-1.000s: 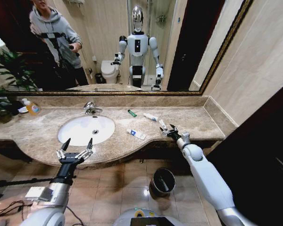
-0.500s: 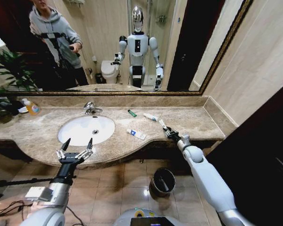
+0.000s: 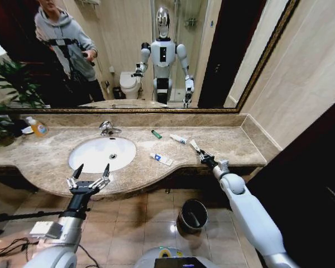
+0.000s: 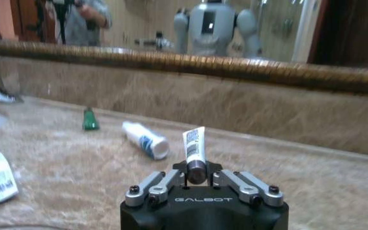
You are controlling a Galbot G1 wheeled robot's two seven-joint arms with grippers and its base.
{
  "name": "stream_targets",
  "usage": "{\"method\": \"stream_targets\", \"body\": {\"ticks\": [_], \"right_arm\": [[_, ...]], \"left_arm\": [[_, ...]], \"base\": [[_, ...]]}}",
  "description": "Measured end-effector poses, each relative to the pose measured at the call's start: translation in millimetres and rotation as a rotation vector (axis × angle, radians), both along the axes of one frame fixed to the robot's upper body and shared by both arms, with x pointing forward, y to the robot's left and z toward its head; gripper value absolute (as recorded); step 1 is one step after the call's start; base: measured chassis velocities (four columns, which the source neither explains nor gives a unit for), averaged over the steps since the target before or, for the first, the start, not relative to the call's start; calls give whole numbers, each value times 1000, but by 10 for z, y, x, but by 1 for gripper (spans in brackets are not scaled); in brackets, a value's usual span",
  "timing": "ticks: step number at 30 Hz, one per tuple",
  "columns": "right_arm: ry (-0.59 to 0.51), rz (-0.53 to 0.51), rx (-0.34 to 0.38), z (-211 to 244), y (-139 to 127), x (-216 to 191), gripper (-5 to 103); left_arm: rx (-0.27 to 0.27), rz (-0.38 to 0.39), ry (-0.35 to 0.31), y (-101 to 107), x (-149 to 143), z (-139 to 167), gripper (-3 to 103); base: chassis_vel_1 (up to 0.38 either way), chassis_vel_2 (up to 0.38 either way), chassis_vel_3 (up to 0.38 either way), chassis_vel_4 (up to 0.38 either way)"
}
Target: Pick up the trash from the sink and place it in the trash bin.
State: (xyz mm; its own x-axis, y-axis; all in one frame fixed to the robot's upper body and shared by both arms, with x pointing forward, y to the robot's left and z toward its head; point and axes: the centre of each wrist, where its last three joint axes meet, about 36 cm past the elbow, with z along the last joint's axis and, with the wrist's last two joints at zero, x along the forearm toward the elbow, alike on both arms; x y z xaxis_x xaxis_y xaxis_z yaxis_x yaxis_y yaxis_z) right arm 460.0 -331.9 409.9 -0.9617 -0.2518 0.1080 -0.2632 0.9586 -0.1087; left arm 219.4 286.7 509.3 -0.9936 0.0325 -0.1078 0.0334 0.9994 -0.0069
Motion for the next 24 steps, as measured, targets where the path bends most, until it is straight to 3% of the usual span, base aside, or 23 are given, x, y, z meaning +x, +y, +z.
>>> {"method": "stream_targets", "body": {"ticks": [12, 19, 24], "right_arm": [[-32, -21, -6, 6, -114, -1180, 18], [-7, -36, 32, -469, -42, -2251, 18], [19, -71, 18, -831, 121, -2633, 18]], "left_arm": [[0, 0, 0, 0, 0, 0, 100], [0, 0, 0, 0, 0, 0, 100], [0, 0, 0, 0, 0, 0, 100]], "base": [[0, 0, 0, 0], [0, 0, 0, 0], [0, 0, 0, 0]]}}
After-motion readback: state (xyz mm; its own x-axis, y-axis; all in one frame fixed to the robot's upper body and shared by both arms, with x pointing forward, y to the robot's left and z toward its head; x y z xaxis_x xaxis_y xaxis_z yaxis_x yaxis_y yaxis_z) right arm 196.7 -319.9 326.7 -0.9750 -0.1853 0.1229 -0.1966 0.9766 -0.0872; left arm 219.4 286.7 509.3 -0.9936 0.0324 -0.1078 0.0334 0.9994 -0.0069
